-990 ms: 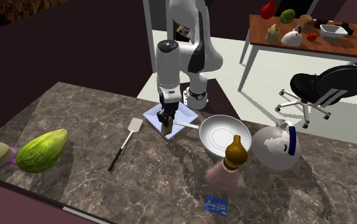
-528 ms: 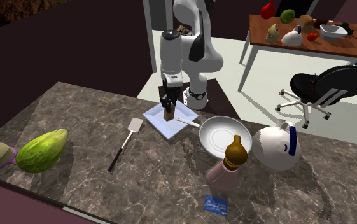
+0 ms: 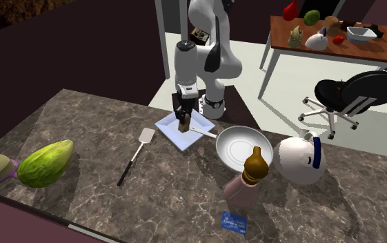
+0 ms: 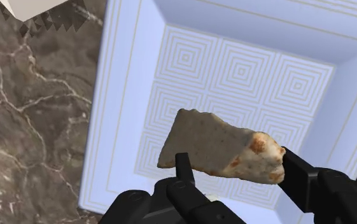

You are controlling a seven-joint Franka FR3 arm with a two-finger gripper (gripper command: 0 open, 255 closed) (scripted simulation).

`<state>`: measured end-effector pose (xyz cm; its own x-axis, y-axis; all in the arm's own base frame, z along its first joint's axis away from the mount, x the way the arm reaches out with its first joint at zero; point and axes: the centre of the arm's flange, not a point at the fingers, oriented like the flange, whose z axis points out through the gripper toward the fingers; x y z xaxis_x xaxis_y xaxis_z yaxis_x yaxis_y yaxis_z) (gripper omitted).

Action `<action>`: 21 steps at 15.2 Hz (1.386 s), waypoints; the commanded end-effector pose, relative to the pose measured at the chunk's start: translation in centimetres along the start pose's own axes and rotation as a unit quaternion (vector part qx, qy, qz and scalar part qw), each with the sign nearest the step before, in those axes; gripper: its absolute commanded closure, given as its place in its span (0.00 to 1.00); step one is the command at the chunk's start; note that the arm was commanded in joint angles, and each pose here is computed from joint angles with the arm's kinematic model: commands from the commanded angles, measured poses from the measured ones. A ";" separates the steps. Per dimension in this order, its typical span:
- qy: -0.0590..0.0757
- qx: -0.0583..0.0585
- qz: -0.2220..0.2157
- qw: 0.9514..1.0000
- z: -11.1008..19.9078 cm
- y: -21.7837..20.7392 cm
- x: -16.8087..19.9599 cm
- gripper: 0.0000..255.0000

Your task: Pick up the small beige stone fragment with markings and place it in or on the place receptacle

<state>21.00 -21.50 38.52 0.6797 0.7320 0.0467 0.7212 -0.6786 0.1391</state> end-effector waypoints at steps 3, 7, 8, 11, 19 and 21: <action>-0.001 0.004 0.000 1.000 2.4 -0.4 -0.1 1.00; -0.001 0.004 0.000 1.000 3.1 -0.5 -0.2 1.00; -0.001 0.004 0.000 1.000 3.1 -0.5 -0.2 1.00; -0.001 0.004 0.000 1.000 3.1 -0.5 -0.2 1.00; -0.001 0.004 0.000 1.000 1.8 -0.5 -0.2 0.00; -0.001 0.004 0.000 1.000 -0.9 -0.5 -0.2 0.00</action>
<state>20.62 -21.41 38.20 0.6799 0.7319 0.0456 0.7218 -0.6789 0.1344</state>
